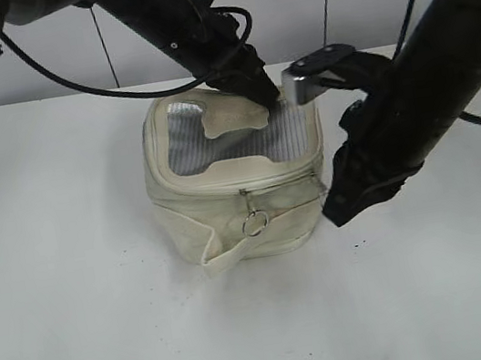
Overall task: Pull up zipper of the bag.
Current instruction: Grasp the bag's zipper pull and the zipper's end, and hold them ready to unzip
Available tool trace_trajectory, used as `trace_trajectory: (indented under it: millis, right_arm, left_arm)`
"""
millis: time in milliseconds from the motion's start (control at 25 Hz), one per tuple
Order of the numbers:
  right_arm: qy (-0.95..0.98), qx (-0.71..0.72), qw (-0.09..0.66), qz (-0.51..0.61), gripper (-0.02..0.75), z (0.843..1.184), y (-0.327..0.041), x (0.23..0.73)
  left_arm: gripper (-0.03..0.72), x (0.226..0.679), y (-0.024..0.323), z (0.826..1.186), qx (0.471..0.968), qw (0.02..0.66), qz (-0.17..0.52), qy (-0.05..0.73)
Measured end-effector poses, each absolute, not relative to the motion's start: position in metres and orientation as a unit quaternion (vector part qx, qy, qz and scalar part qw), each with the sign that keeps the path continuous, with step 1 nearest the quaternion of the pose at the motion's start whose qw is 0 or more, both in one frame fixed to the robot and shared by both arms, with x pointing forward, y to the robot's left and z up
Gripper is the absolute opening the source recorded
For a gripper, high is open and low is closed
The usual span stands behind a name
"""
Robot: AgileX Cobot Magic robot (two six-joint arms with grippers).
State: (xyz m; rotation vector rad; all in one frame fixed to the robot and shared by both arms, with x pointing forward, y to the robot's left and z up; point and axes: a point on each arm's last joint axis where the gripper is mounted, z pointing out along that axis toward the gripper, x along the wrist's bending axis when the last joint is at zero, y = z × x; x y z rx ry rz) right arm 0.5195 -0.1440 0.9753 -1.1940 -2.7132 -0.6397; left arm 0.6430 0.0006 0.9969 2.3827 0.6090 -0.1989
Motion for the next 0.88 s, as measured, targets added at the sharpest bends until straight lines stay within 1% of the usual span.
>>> trace_trajectory:
  millis: [120, 200, 320, 440, 560, 640, 680, 760, 840, 880]
  right_arm:
    - [-0.902, -0.369, 0.048, -0.218, -0.012, 0.977, -0.116, 0.506]
    - [-0.905, -0.351, 0.031, -0.238, -0.013, 0.979, -0.097, 0.498]
    - [-0.904, -0.336, 0.012, -0.266, -0.013, 0.980, -0.076, 0.491]
    - [-0.902, -0.330, 0.014, -0.277, -0.013, 0.979, -0.063, 0.488]
    - [-0.897, -0.341, 0.020, -0.282, -0.012, 0.980, -0.060, 0.487]
    - [-0.891, -0.354, 0.023, -0.283, 0.006, 0.980, -0.060, 0.487]
    - [-0.888, -0.362, 0.026, -0.283, 0.027, 0.980, -0.059, 0.487]
    - [-0.881, -0.376, 0.034, -0.285, 0.120, 0.981, -0.057, 0.485]
    - [-0.873, -0.394, 0.038, -0.286, 0.257, 0.982, -0.058, 0.485]
    - [-0.867, -0.407, 0.037, -0.285, 0.341, 0.984, -0.060, 0.486]
  left_arm:
    - [0.043, 0.643, 0.001, 0.997, 0.911, 0.331, -0.076, 0.234]
    - [0.043, 0.643, 0.001, 0.997, 0.911, 0.330, -0.078, 0.235]
    - [0.043, 0.642, 0.001, 0.997, 0.912, 0.327, -0.082, 0.233]
    - [0.043, 0.641, 0.001, 0.997, 0.912, 0.326, -0.087, 0.232]
    - [0.043, 0.641, 0.001, 0.997, 0.912, 0.327, -0.088, 0.233]
    - [0.043, 0.641, 0.001, 0.997, 0.912, 0.327, -0.087, 0.233]
    - [0.042, 0.641, 0.001, 0.997, 0.912, 0.327, -0.087, 0.233]
    - [0.042, 0.641, 0.001, 0.997, 0.911, 0.329, -0.085, 0.234]
    - [0.042, 0.642, 0.001, 0.997, 0.912, 0.328, -0.083, 0.233]
    - [0.051, 0.641, 0.001, 0.999, 0.913, 0.326, -0.079, 0.232]
